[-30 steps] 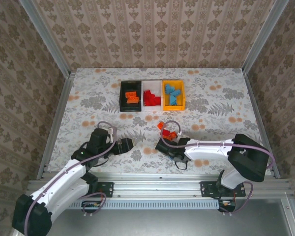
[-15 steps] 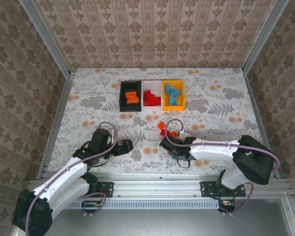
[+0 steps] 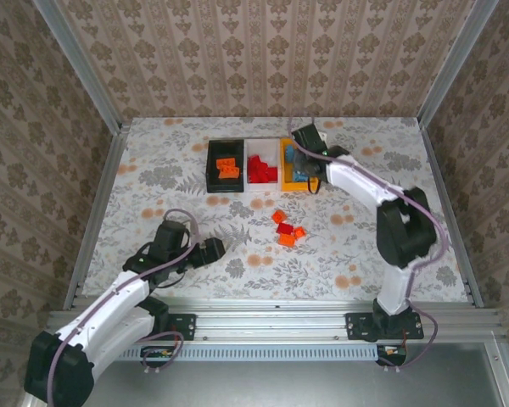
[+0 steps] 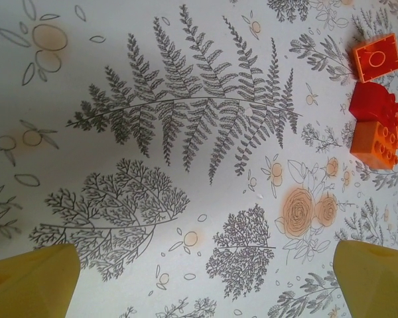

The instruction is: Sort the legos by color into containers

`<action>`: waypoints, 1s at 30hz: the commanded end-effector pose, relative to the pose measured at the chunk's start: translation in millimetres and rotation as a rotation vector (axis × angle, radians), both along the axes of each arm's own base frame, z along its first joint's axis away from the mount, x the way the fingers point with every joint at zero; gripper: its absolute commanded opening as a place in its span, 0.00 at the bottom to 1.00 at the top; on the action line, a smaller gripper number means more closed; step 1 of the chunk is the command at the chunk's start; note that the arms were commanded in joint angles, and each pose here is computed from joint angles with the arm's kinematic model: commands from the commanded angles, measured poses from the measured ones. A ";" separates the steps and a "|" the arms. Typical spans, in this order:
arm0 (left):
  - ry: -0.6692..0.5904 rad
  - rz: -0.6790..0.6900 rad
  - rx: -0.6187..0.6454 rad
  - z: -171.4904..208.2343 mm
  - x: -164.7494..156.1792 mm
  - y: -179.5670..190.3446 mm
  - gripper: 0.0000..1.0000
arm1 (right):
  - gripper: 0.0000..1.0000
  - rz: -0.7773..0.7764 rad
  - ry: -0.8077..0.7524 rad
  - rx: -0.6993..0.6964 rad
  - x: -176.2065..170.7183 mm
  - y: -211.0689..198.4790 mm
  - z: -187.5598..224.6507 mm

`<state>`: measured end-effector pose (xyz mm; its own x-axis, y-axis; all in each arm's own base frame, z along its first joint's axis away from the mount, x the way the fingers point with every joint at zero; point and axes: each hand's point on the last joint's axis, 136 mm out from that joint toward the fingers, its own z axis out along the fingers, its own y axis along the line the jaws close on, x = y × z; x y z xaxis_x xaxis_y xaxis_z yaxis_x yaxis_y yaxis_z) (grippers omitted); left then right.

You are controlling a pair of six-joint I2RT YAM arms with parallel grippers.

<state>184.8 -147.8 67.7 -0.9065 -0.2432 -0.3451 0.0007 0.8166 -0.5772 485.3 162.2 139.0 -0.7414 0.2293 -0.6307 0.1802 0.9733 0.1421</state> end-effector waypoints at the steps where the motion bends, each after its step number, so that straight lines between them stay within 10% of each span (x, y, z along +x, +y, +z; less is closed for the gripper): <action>1: 0.020 0.034 0.000 1.9 -5.5 7.4 1.00 | 0.25 0.134 0.114 -0.045 20.1 13.5 -20.0; 9: 0.010 0.043 -0.018 8.6 -6.5 12.1 1.00 | 0.63 0.135 0.066 -0.041 37.1 18.3 10.7; 15: -0.010 0.043 -0.023 11.5 -1.4 11.7 1.00 | 0.69 0.137 -0.085 0.016 -34.1 19.0 74.6; 23: 0.006 0.061 -0.012 9.1 -1.8 18.3 1.00 | 0.81 0.084 0.189 0.185 -180.5 72.5 -43.8; 30: -0.038 0.150 -0.025 15.8 -6.4 35.1 1.00 | 0.84 0.032 0.283 0.051 -213.8 69.6 -96.5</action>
